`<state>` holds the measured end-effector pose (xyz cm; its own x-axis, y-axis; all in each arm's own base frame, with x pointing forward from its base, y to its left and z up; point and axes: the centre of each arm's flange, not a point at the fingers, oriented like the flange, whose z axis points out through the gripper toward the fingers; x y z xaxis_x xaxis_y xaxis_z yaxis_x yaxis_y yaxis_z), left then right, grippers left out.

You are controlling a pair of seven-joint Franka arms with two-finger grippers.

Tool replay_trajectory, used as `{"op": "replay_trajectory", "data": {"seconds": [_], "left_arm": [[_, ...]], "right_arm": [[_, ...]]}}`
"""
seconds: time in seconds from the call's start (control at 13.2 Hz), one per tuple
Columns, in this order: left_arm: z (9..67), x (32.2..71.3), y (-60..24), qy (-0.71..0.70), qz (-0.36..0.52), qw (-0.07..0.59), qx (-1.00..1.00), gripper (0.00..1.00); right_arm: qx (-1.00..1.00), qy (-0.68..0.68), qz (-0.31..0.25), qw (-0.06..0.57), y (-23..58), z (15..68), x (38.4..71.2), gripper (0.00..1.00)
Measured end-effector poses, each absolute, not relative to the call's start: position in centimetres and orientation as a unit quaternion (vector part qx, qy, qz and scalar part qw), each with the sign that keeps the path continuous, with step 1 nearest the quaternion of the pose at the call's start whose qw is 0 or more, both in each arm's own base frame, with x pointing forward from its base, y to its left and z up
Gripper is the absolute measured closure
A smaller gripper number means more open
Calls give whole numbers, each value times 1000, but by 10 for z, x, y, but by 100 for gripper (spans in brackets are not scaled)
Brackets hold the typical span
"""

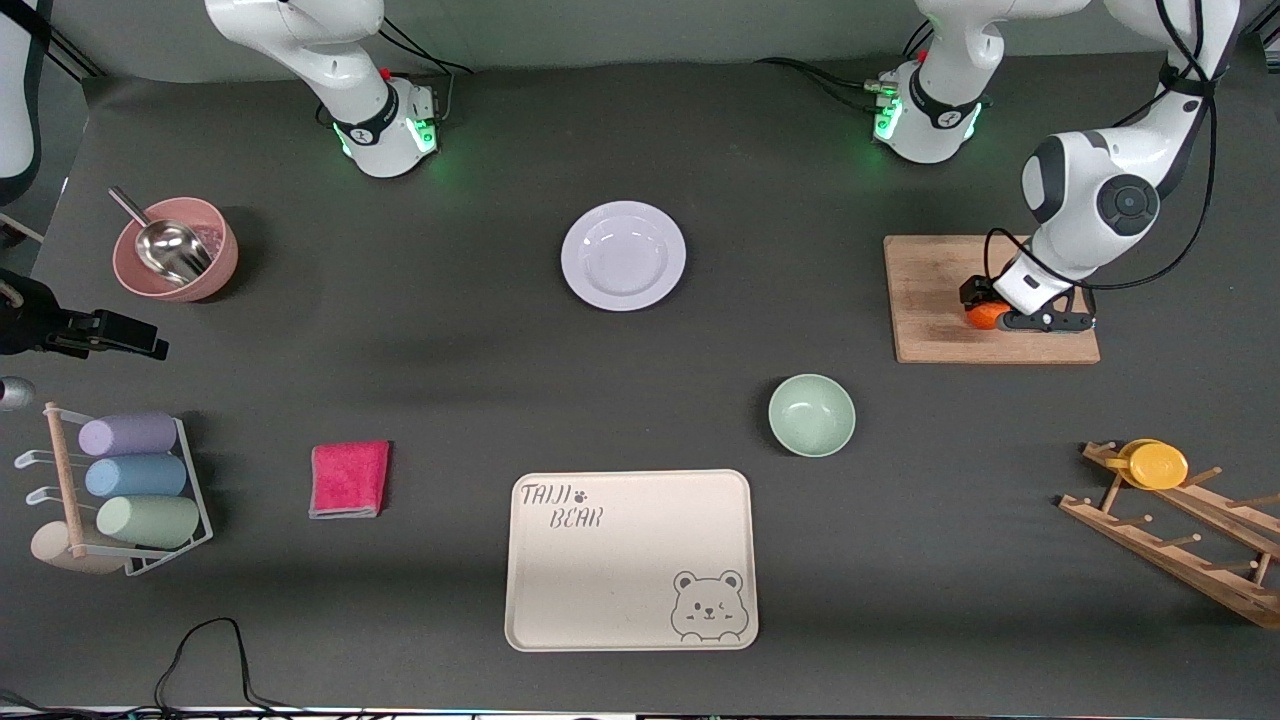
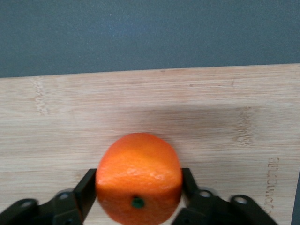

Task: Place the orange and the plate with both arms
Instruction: 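Close the left gripper on the orange and lift it, then carry the orange to the white plate while the right gripper advances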

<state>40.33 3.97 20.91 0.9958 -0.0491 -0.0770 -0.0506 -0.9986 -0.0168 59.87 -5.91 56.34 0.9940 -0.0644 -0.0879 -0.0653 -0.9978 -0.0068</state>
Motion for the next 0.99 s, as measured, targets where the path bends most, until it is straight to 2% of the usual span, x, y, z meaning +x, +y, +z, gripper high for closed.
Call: {"op": "replay_trajectory", "data": {"seconds": [0.38,0.61,0.76,0.99], "left_arm": [[217,407,40,25,33,9,-999,30],[262,416,34,15,39,5,-999,30],[309,423,2,-5,47,9,-999,30],[370,429,-104,-53,54,15,-997,30]], "right_arm": [[-998,29,54,18,-51,554,595,0],[-998,22,50,32,-28,545,583,0],[-998,32,46,33,-2,539,570,0],[-998,44,43,34,44,537,553,0]]}}
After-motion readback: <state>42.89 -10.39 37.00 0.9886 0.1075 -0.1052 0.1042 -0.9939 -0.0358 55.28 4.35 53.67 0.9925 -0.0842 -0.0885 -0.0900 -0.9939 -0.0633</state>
